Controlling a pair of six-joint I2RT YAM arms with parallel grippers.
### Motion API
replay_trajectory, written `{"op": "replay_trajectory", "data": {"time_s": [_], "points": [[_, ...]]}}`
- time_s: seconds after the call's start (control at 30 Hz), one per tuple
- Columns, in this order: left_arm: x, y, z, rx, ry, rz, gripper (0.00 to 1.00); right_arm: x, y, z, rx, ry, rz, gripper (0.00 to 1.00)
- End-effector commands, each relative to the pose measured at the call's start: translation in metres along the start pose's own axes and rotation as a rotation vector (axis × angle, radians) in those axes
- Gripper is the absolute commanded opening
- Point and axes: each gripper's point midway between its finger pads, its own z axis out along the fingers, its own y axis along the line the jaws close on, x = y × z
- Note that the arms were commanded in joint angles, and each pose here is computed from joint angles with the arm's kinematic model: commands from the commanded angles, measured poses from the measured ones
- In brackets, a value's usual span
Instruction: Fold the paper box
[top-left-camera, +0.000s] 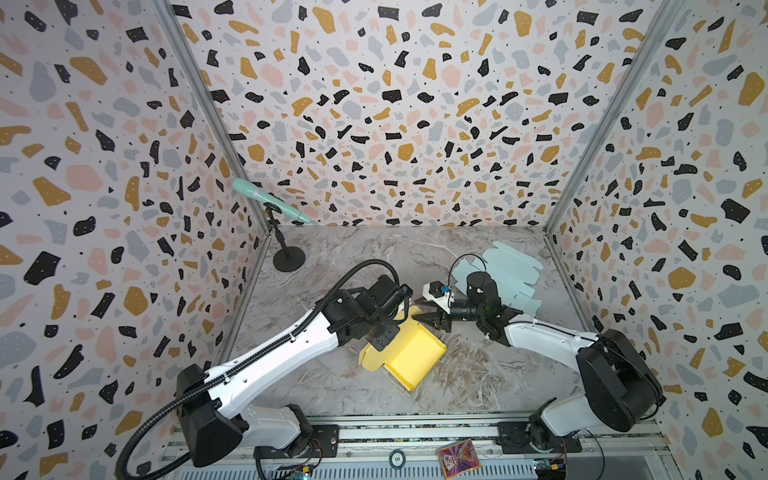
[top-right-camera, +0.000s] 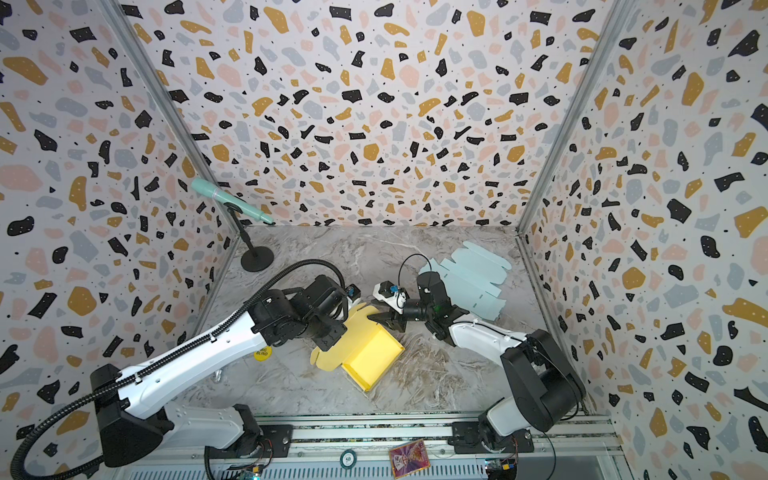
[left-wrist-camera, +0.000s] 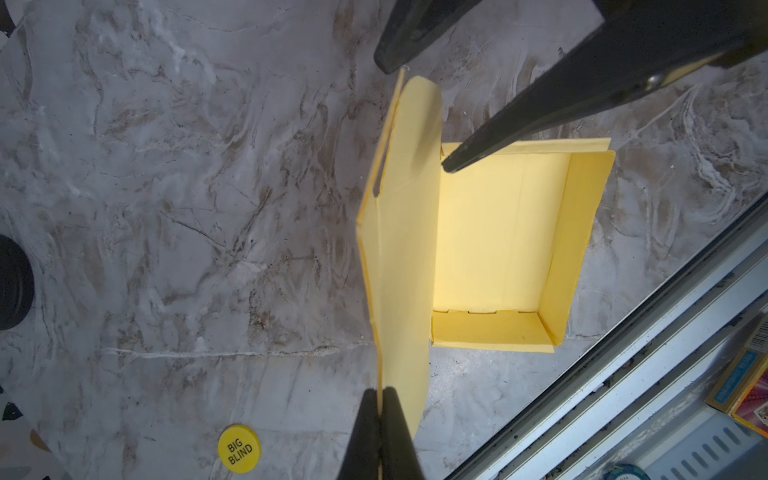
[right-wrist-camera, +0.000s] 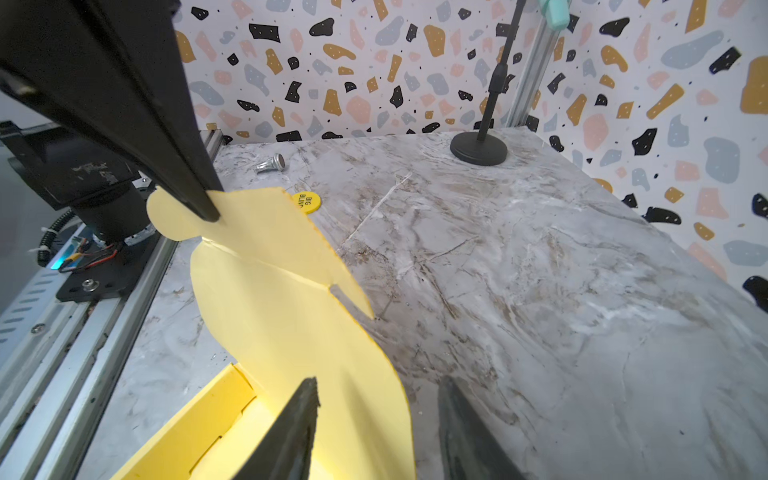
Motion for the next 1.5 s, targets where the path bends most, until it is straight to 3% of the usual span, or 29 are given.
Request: {"op": "replay_trajectory", "data": {"time_s": [0.0,0.43,0.77,0.93,1.0,1.17,1.27,1.47], "points": [[-0.003,0.003,-0.007,-0.020,-0.003,0.023,0.00,-0.014,0.001,0.000,0.000,-0.011,-0.029,0.37],[-0.011,0.005,-0.012,-0.046,-0.028,0.033,0.00,-0.013,0.009,0.010,-0.037,0.012,-0.038,0.11],[-0.013,0.009,-0.011,-0.070,-0.054,0.024,0.01,-0.005,0.011,0.012,-0.042,0.044,-0.045,0.00],[-0.018,0.011,-0.018,-0.067,-0.147,-0.042,0.31,0.000,0.005,0.009,0.008,0.060,-0.025,0.00],[-0.021,0.016,-0.026,-0.061,-0.229,-0.103,0.48,0.004,-0.002,0.005,0.055,0.065,0.003,0.00],[-0.017,0.023,-0.037,0.017,-0.474,-0.288,0.72,0.008,-0.007,-0.014,0.113,0.001,0.077,0.00],[-0.010,0.021,-0.031,0.088,-0.576,-0.382,0.82,0.012,-0.007,-0.019,0.121,0.002,0.103,0.00],[-0.002,0.018,-0.007,0.134,-0.613,-0.460,0.89,0.027,-0.013,-0.022,0.169,0.043,0.166,0.00]]}}
